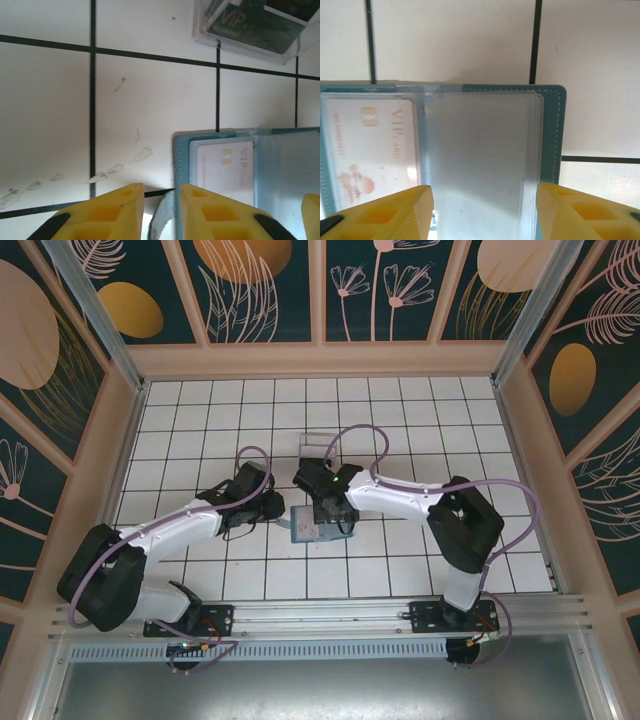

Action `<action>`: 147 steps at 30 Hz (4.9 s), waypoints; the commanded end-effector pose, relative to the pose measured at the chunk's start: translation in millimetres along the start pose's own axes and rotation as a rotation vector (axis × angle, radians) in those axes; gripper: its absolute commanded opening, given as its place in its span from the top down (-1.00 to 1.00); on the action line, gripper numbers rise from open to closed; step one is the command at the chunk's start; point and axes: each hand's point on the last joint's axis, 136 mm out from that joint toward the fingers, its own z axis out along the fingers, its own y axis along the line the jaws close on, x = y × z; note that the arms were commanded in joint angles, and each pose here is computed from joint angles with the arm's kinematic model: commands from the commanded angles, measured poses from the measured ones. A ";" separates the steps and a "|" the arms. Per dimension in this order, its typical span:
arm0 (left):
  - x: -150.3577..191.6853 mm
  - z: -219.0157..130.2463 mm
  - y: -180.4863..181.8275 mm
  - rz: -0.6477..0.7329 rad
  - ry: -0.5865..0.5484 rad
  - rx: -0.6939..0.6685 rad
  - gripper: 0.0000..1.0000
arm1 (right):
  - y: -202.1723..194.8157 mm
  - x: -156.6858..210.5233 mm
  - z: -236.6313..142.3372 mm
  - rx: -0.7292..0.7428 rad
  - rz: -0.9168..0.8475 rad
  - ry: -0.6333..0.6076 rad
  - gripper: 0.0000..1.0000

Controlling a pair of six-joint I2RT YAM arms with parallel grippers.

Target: Take the credit cards out of the card holder

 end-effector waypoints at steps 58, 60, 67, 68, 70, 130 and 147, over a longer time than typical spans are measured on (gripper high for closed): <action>65.4 71.9 -100.0 0.133 0.350 0.196 0.90 | -45.5 23.3 34.9 -0.089 0.185 0.072 0.83; 62.4 73.5 -108.1 0.141 0.351 0.206 0.92 | -45.3 23.6 34.5 -0.097 0.187 0.072 0.84; 69.2 84.2 -110.4 0.159 0.384 0.175 0.93 | -48.7 21.7 29.9 -0.110 0.204 0.062 0.77; 70.0 86.1 -109.4 0.159 0.389 0.168 0.93 | -50.5 20.9 28.2 -0.109 0.210 0.059 0.72; 72.2 89.8 -106.7 0.161 0.398 0.153 0.94 | -53.6 16.4 21.9 -0.108 0.224 0.040 0.64; 49.9 48.7 -35.9 0.069 0.232 0.026 0.84 | 32.3 -11.2 35.0 -0.465 0.215 0.127 0.57; 46.4 47.8 -31.8 0.079 0.229 -0.005 0.80 | 17.4 -14.3 22.4 -0.406 0.206 0.085 0.51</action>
